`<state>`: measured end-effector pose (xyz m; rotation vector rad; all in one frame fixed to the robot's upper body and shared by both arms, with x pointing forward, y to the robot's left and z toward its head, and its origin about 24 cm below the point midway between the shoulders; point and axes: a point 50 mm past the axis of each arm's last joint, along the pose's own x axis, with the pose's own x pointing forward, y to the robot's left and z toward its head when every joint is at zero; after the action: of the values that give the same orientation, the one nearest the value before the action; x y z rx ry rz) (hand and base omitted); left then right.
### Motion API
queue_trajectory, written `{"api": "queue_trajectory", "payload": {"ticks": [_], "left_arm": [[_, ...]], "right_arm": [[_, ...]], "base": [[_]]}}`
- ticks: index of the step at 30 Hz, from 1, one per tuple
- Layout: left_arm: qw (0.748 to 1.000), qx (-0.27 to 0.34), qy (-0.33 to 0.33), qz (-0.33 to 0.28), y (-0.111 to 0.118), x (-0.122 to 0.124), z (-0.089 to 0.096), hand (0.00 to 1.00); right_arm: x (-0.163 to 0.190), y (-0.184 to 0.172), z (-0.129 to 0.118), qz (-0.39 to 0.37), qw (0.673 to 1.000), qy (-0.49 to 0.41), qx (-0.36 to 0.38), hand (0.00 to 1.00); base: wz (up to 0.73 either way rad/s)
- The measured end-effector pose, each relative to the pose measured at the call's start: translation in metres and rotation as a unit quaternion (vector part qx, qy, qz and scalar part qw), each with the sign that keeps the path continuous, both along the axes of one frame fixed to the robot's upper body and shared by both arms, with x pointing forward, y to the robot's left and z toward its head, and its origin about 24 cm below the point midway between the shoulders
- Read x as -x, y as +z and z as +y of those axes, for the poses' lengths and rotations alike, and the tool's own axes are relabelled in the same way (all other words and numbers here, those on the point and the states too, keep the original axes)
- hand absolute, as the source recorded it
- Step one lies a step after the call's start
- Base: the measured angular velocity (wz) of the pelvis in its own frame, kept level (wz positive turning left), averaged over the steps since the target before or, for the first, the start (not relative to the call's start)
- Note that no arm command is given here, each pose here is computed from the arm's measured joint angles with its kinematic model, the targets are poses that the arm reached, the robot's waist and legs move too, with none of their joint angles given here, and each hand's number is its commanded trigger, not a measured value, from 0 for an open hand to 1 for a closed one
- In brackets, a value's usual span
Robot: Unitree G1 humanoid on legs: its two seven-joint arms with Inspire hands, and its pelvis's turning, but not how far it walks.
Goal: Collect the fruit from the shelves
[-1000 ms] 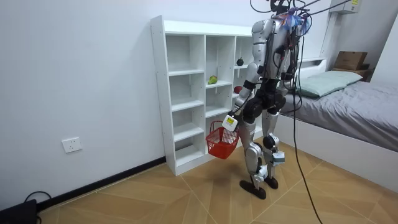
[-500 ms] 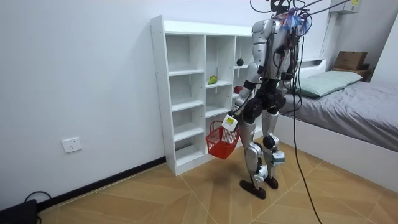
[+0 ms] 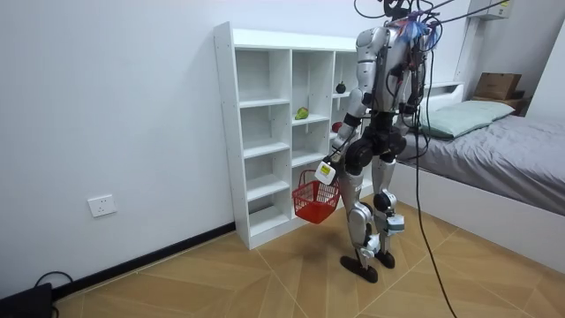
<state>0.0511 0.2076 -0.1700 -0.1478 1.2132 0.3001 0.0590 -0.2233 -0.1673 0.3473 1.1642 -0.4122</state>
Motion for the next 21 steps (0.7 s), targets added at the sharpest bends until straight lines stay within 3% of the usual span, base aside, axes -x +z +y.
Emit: {"api": "queue_trajectory", "payload": {"ticks": [7,14,21], "left_arm": [[1.0,0.003,0.01,-0.009,0.001,0.0,0.004,1.0],[1.0,0.0,0.012,-0.02,0.002,-0.001,0.004,1.0],[1.0,-0.003,0.011,-0.023,0.002,-0.002,0.005,1.0]], "right_arm": [[-0.022,0.01,-0.015,-0.072,0.996,-0.055,0.02,0.0],[-0.048,0.024,-0.016,-0.134,0.989,-0.052,0.034,0.0],[-0.09,0.059,-0.005,-0.251,0.966,-0.017,0.056,0.0]], "base": [[-0.01],[-0.07],[-0.03]]}}
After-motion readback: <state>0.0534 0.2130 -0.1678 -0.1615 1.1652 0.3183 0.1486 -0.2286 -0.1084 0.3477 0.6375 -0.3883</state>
